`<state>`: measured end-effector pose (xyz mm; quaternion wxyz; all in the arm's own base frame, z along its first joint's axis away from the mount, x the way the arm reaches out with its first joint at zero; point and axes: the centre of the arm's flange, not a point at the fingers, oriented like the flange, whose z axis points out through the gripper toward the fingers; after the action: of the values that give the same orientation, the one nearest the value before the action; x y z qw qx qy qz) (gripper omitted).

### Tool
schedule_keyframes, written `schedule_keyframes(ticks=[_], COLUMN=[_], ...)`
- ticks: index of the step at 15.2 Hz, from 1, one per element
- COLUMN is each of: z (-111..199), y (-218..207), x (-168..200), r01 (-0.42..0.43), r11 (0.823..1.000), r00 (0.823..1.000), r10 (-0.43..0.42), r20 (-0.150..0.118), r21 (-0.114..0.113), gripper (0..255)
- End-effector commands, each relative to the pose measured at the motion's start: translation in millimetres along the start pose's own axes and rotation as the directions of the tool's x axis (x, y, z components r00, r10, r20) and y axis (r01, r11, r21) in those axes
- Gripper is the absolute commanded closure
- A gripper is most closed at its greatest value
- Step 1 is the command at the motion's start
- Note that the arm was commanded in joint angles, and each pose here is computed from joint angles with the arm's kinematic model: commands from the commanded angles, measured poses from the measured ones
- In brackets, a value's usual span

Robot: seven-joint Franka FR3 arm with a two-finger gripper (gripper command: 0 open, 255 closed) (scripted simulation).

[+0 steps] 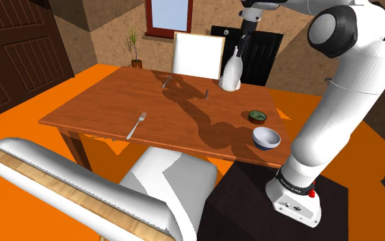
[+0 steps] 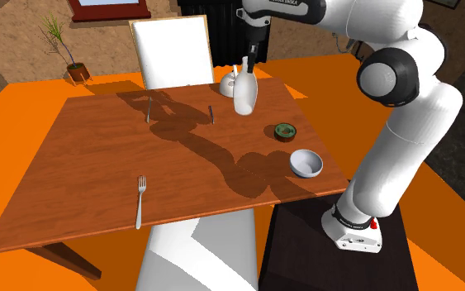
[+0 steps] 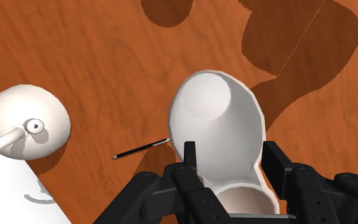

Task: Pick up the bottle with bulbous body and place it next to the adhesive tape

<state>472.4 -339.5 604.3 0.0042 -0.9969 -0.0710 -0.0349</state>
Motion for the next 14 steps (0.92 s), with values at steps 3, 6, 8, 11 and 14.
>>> schedule_keyframes(ticks=[3, 6, 8, 11, 14], z=[20, 36, 47, 63, 78], y=[0, 0, 0, 0, 0], x=[-2, -3, -3, -5, -6], r01=[0.0, 0.0, 0.0, 0.0, 0.0], r11=[1.0, 1.0, 1.0, 1.0, 1.0], r00=[1.0, 1.0, 1.0, 1.0, 1.0], r10=[0.0, 0.0, 0.0, 0.0, 0.0], r20=[-0.001, -0.001, -0.001, -0.001, -0.001], r21=[-0.001, -0.001, -0.001, -0.001, -0.001], gripper=[255, 255, 255, 255, 255])
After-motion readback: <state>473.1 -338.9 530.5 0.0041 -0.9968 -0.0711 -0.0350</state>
